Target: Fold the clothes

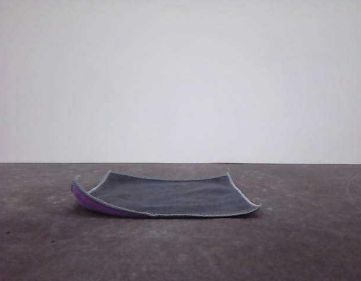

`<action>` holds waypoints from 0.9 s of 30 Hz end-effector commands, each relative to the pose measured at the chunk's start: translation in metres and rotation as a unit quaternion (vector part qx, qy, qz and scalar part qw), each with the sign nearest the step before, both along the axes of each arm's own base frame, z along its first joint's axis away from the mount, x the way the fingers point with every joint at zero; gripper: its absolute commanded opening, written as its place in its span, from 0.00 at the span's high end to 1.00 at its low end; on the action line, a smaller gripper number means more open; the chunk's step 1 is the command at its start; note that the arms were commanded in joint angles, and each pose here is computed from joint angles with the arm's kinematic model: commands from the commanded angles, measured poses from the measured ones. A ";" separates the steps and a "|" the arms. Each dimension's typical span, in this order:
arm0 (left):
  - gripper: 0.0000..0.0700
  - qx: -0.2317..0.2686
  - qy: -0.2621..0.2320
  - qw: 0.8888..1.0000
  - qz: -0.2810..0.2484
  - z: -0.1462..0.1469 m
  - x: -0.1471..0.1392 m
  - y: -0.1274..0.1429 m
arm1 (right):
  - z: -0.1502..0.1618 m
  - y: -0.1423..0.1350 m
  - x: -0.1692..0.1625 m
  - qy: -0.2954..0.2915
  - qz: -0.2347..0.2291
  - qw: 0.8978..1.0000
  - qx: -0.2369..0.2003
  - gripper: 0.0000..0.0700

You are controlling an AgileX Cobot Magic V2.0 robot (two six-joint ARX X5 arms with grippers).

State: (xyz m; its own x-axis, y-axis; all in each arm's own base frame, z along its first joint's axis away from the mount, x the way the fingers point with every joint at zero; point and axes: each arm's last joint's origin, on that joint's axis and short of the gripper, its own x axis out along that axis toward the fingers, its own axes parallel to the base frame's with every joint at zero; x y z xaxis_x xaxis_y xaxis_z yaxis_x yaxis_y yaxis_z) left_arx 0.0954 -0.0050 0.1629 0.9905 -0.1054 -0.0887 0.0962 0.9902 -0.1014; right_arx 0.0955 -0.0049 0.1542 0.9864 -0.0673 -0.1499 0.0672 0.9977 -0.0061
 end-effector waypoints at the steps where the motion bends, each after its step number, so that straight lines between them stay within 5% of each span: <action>1: 1.00 0.000 0.005 1.000 0.001 -0.006 0.001 0.000 | 0.000 0.000 0.000 -0.006 0.004 1.000 0.013 0.99; 20: 1.00 -0.027 0.002 1.000 -0.009 -0.001 0.000 -0.001 | 0.000 0.002 0.000 -0.006 0.026 0.996 0.086 0.99; 27: 1.00 -0.046 0.000 0.999 0.012 0.024 -0.003 0.000 | 0.030 0.003 -0.004 -0.052 0.030 0.989 0.131 0.99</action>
State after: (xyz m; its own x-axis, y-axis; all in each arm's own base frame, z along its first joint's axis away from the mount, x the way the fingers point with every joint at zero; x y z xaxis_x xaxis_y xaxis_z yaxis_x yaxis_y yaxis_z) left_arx 0.0938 -0.0047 0.1750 0.9865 -0.0955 -0.1334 0.0726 0.9833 -0.1670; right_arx 0.0936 -0.0025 0.1712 0.9942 0.0131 -0.1068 0.0111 0.9748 0.2227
